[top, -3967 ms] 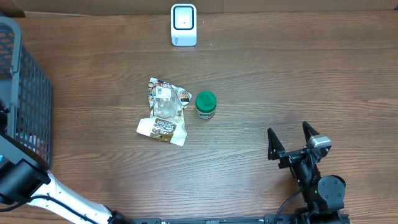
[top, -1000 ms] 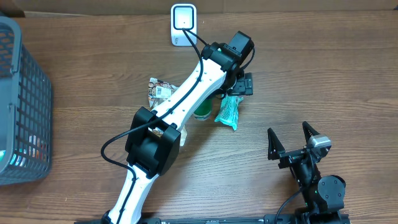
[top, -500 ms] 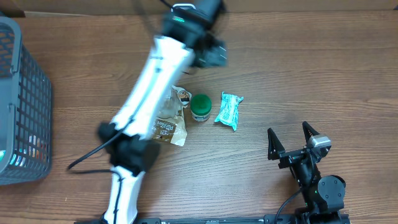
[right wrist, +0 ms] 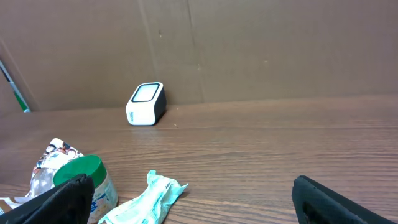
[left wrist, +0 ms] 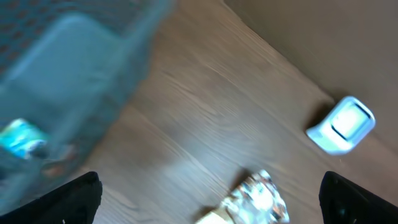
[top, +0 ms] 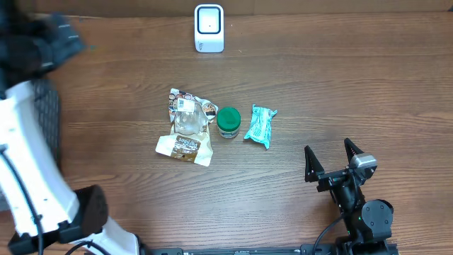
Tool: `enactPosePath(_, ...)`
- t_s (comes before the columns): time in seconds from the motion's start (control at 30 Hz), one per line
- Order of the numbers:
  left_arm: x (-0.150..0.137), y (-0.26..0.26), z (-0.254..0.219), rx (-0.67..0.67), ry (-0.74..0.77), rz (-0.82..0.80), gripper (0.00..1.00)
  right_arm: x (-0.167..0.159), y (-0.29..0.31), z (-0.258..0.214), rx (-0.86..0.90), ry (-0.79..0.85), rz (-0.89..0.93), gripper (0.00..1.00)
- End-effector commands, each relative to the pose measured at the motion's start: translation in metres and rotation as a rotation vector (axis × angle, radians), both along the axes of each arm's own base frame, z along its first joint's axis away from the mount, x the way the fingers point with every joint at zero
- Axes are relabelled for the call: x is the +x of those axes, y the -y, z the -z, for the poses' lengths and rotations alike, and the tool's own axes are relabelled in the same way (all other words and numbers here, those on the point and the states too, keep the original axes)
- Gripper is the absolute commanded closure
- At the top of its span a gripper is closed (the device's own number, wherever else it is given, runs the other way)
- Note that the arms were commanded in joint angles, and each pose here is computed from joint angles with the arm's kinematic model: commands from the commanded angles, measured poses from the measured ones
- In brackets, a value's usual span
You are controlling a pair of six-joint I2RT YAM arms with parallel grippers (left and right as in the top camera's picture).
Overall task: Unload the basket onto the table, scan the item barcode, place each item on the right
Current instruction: 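Release the tissue pack and withdraw the left gripper to the basket, then reach into the basket with the left gripper and grasp the orange packet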
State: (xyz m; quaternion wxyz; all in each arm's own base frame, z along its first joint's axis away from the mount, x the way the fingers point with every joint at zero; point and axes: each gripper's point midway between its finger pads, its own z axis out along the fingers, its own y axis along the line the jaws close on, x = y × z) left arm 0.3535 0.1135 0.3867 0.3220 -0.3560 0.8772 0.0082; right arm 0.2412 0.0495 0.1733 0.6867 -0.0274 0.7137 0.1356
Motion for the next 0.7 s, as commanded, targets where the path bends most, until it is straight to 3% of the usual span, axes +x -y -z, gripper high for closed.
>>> enactPosePath(0.0,-0.022,-0.036,-0.006,-0.052,0.035,-0.013,0.00,0.000,-0.001,0.002,-0.003,0.004,-0.006,0.00)
enactPosePath(0.3,-0.107,-0.158,0.068,-0.282,-0.086,-0.475,0.00,0.000,-0.001,0.002,-0.003,0.004,-0.006,0.00)
enactPosePath(0.43,-0.125,-0.180,0.105,-0.340,-0.134,-0.537,0.00,0.000,-0.001,0.002,-0.003,0.004,-0.006,0.00)
enactPosePath(0.67,-0.131,-0.197,0.168,-0.322,-0.240,-0.475,0.00,0.000,-0.001,0.002,-0.003,0.004,-0.006,0.00)
